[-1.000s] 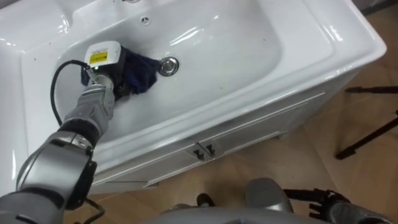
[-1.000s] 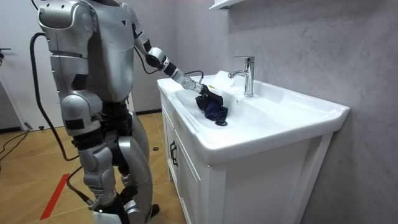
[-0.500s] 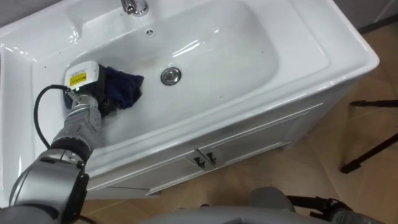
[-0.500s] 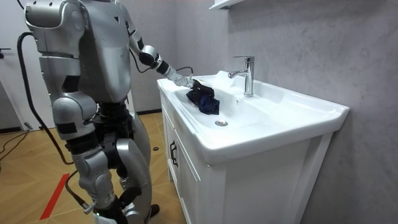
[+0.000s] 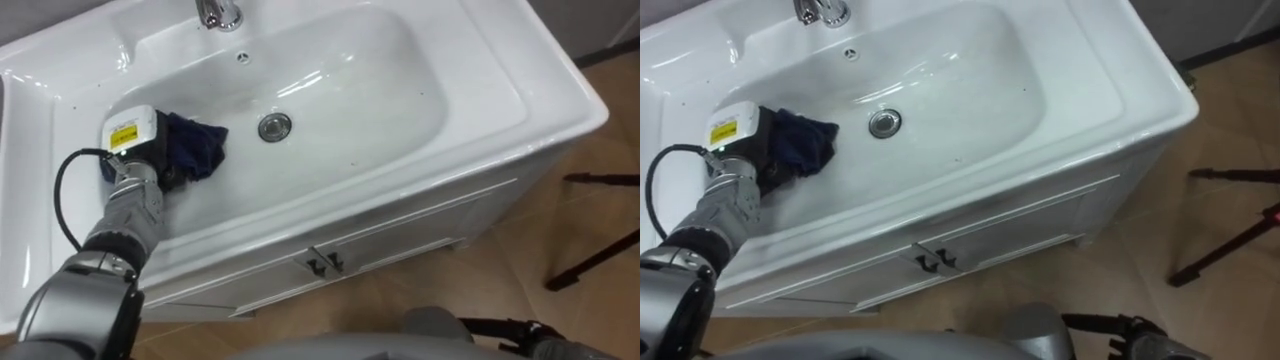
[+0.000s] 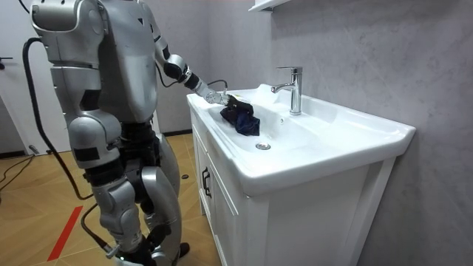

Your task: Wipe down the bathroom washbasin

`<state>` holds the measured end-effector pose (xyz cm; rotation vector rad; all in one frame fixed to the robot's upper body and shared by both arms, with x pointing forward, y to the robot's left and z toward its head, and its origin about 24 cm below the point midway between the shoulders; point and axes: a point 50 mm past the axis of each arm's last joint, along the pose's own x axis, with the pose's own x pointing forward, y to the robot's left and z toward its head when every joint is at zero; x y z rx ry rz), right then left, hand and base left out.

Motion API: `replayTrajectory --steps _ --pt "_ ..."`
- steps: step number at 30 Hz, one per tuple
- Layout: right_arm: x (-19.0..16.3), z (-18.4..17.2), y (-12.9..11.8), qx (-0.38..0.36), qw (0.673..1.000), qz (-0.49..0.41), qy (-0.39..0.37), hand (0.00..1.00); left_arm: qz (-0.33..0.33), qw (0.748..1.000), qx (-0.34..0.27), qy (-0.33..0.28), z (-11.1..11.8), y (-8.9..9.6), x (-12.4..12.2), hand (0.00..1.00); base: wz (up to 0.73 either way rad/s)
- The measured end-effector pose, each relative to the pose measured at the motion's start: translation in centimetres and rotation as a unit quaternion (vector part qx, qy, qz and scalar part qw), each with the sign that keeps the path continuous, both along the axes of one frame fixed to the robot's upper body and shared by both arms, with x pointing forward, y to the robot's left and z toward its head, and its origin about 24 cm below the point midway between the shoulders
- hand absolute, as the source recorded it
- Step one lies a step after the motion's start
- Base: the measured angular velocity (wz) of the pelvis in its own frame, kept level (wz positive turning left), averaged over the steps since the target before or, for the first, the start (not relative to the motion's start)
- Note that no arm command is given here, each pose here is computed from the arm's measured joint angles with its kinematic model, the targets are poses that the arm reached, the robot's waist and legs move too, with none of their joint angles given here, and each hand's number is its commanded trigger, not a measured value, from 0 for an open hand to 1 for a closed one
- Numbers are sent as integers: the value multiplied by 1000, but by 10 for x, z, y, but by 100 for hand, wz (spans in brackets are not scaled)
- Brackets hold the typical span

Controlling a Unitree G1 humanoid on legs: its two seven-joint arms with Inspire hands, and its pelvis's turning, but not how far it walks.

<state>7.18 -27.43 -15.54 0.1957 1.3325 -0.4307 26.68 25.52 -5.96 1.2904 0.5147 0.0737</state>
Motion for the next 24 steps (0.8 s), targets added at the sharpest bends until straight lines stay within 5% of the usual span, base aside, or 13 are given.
replayTrajectory --steps 12,24 --pt "27 -3 27 35 999 3 -32 0 52 984 -164 -51 17 -62 41 100 7" --pt "15 -5 28 65 996 -50 -24 0 7 980 -193 -39 35 -104 64 100 3"
